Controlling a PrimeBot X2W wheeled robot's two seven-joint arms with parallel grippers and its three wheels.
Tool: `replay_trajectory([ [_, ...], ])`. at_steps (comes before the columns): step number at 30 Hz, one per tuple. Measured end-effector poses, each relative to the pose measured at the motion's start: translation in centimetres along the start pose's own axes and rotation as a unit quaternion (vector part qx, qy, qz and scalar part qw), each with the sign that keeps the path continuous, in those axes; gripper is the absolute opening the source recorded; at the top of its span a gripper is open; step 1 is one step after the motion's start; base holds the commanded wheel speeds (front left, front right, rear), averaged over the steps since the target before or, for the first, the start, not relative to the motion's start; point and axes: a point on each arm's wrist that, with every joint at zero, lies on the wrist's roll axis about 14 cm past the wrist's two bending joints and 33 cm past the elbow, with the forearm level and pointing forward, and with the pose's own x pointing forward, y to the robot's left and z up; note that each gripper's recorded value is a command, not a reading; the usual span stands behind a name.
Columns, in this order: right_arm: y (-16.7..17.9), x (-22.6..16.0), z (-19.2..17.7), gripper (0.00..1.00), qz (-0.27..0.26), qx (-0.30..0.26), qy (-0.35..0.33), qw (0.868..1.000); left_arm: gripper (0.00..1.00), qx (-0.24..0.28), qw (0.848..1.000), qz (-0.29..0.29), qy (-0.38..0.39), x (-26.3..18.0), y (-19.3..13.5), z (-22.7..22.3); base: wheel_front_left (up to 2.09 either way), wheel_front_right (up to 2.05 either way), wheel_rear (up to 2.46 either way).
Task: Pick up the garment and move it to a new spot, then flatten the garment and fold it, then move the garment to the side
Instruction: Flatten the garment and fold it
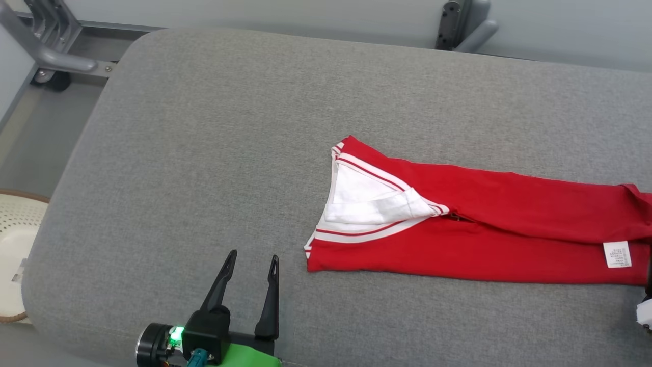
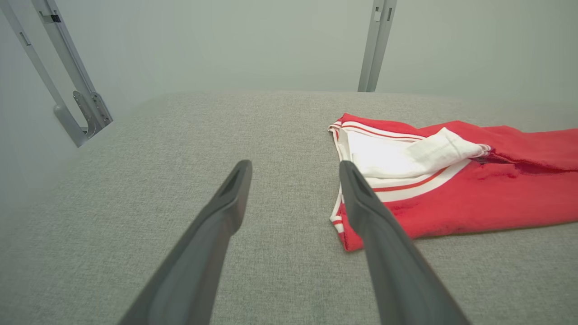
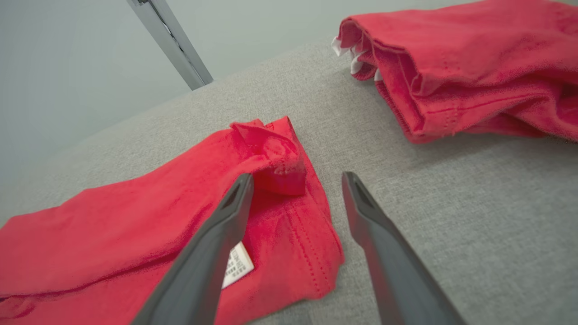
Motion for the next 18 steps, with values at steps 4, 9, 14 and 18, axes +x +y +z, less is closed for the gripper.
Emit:
replay_trajectory([
  [4, -0.3, 1.3, -0.5, 1.00, -0.016, -0.005, 0.020, 1.000, 1.00, 0.010, 1.000, 0.014, -0.005, -1.0, 0.7, 0.1, 0.00, 0.00, 0.00],
  [9, -0.2, 2.6, -1.7, 1.00, -0.029, -0.010, 0.059, 0.998, 1.00, 0.021, 1.000, 0.020, -0.012, -1.7, 1.2, 0.4, 0.00, 0.00, 0.00],
  [14, -0.7, 3.0, -3.3, 0.80, -0.047, -0.010, 0.100, 0.994, 1.00, 0.027, 0.999, 0.021, -0.013, -1.9, 1.4, 0.4, 0.00, 0.00, 0.00],
  [18, -0.9, 3.1, -3.5, 0.99, -0.054, -0.007, 0.104, 0.993, 1.00, 0.032, 0.999, 0.015, -0.009, -2.0, 1.2, 0.1, 0.00, 0.00, 0.00],
])
